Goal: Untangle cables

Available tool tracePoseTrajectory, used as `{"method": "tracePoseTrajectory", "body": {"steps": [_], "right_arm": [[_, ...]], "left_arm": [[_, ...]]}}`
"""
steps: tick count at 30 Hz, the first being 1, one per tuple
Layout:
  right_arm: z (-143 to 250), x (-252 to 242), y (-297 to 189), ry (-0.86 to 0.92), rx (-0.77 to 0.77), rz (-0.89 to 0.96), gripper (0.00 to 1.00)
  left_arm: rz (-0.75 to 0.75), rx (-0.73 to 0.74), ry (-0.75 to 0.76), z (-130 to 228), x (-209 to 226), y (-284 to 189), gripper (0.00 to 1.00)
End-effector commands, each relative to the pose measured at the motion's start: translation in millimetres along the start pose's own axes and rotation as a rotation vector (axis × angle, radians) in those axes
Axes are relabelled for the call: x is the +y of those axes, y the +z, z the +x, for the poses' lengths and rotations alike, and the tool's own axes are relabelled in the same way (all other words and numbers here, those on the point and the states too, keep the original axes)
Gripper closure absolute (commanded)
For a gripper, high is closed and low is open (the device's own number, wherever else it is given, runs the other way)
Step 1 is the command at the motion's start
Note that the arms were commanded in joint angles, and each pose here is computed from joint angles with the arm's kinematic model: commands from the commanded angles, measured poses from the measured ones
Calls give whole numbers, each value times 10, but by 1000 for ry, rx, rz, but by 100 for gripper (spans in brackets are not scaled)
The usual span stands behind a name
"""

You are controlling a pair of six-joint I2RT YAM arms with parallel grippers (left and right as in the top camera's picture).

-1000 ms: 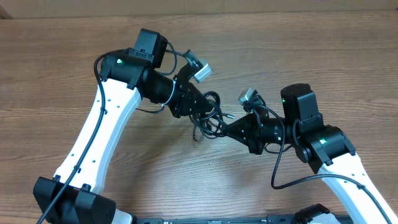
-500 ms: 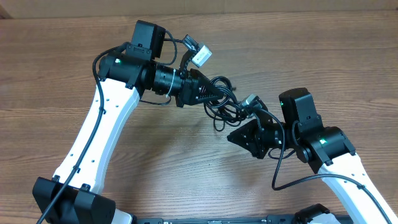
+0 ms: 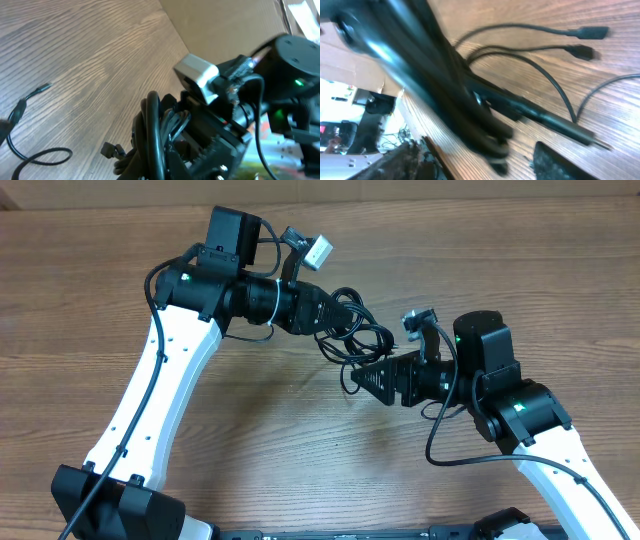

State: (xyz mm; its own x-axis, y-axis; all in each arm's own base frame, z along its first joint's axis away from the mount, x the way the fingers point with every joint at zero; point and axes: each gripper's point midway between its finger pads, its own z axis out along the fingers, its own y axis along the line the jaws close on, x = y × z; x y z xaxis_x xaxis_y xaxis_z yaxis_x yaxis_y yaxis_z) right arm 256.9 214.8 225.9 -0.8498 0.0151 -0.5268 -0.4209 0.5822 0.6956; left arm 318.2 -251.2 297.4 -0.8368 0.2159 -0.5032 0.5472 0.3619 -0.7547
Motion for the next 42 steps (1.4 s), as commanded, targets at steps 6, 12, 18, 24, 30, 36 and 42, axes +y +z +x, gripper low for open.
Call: {"method": "tracePoseTrajectory", "body": {"steps": [6,12,18,24,30,36,42], "right_arm": [[-227,-279,-79,180,-141,181,27],[-343,-617,-201,246,-252,370,27],[-426,-811,-318,260,-328,487,26],[-482,-948,-428,251,-381,580,25],[-494,-929,-421,228,-364,552,23],[-319,-745,-264,200,-241,431,21],[-139,-558,-158,161,-126,317,20]], "left_arm": [[126,-8,-50,-39,-319,-84,96],[351,23,-40,14,-695,-176,96],[538,48,-51,56,-980,-321,96],[536,55,-79,62,-978,-324,96],[480,30,-86,20,-855,-339,96],[251,-41,-148,-92,-381,-380,96],[101,-97,-212,-162,-41,-489,96]]}}
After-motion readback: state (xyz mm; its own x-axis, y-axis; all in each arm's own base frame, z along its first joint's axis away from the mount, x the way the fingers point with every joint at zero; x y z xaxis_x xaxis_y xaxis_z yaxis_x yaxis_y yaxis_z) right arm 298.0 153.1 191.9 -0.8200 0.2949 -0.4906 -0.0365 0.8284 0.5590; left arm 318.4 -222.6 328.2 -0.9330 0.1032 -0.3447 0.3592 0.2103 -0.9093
